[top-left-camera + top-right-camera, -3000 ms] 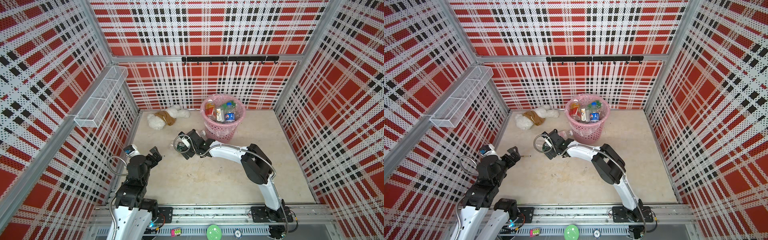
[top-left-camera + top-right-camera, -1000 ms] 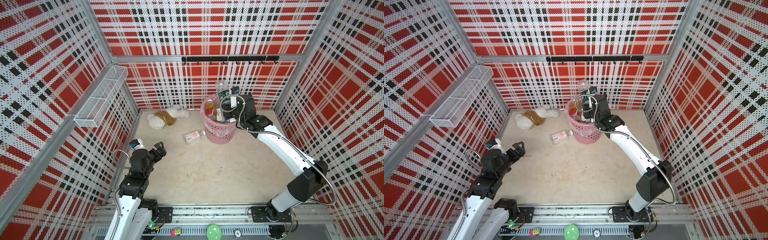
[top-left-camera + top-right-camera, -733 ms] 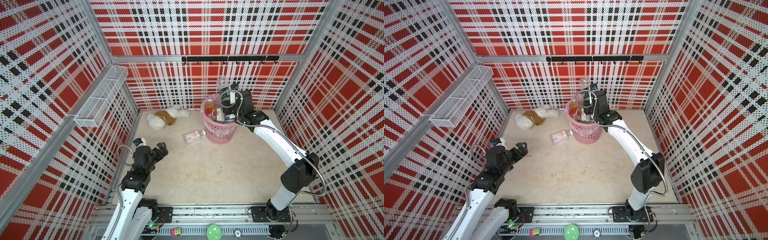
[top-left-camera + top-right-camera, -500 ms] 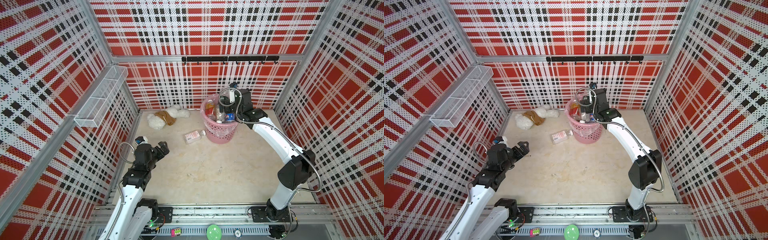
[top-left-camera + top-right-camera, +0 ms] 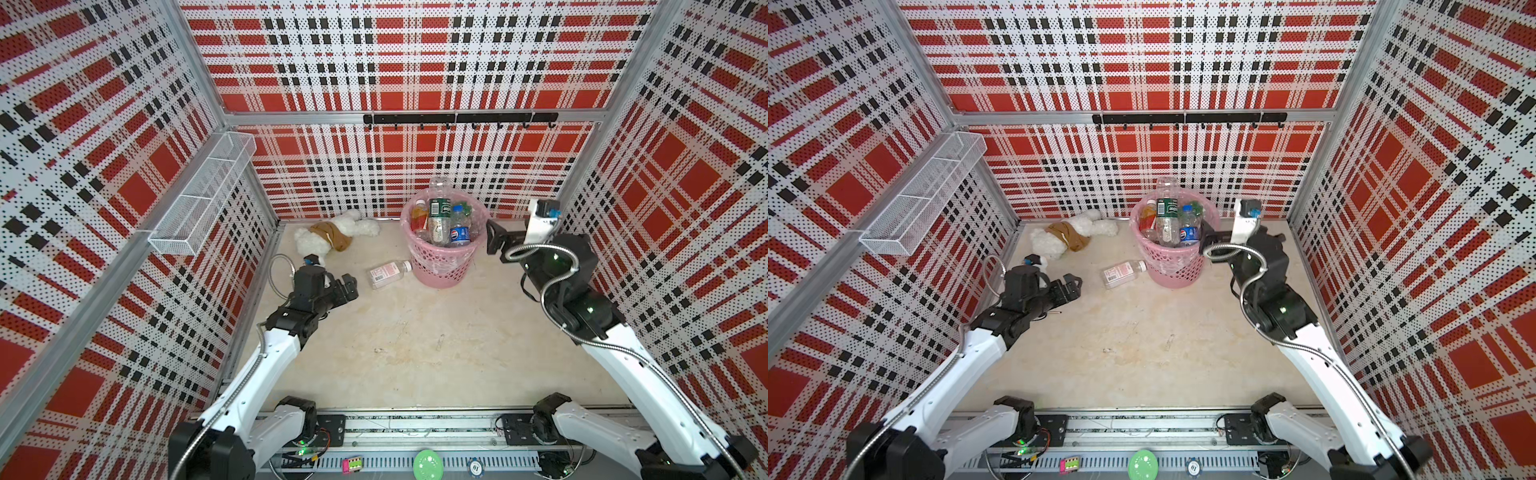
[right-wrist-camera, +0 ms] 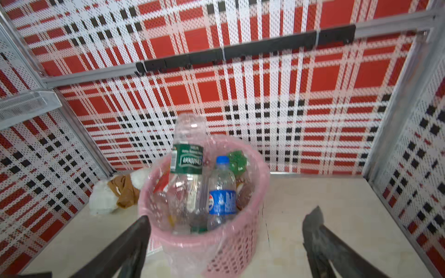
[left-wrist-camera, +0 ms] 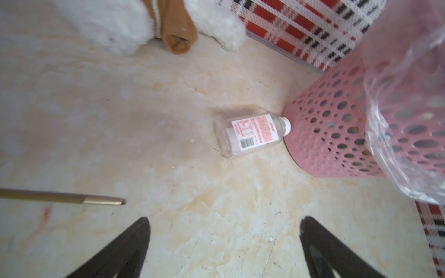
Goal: Throw the plastic bottles in the bin
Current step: Throw the plastic bottle into the trash bin, then pick up the plastic bottle from the top-center of the table.
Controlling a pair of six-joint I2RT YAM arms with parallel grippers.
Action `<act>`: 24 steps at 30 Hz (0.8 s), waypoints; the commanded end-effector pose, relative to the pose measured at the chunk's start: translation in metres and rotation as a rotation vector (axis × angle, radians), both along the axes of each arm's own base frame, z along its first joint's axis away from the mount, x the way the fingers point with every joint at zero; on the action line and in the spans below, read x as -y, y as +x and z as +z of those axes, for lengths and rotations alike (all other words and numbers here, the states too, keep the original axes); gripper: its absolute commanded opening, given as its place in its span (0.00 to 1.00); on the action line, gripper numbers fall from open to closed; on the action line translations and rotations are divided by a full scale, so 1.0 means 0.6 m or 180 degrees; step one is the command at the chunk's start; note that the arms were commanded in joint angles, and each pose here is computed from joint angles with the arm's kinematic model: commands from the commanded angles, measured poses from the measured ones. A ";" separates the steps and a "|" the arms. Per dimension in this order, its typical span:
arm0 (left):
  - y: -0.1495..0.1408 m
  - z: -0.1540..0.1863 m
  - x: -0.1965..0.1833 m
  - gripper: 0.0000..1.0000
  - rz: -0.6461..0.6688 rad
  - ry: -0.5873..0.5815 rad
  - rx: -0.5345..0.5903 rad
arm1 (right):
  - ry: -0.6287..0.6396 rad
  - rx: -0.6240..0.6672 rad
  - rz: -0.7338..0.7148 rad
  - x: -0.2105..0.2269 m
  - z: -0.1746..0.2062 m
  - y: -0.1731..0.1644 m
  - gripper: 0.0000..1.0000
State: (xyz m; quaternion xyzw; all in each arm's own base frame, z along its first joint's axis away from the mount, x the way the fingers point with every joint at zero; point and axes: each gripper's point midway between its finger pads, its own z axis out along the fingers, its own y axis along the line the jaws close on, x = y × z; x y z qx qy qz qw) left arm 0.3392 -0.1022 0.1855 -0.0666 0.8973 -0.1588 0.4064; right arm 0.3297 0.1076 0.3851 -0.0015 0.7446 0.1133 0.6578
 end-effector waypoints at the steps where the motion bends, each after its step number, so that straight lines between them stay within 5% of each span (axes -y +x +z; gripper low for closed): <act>1: 0.027 -0.001 0.034 0.99 -0.0401 0.0664 0.0075 | 0.0118 -0.0240 -0.0108 0.018 -0.051 -0.009 1.00; 5: 0.062 -0.046 0.071 0.99 -0.0684 0.1186 -0.0114 | 0.0072 -0.0341 -0.0193 0.038 -0.062 -0.031 1.00; 11: 0.124 -0.089 0.136 0.99 -0.1283 0.1301 -0.0271 | 0.0113 -0.0316 -0.0168 0.041 -0.059 -0.039 1.00; 24: 0.200 -0.193 0.150 0.99 -0.1412 0.1615 -0.0813 | 0.0150 -0.0290 -0.0197 0.046 -0.062 -0.044 1.00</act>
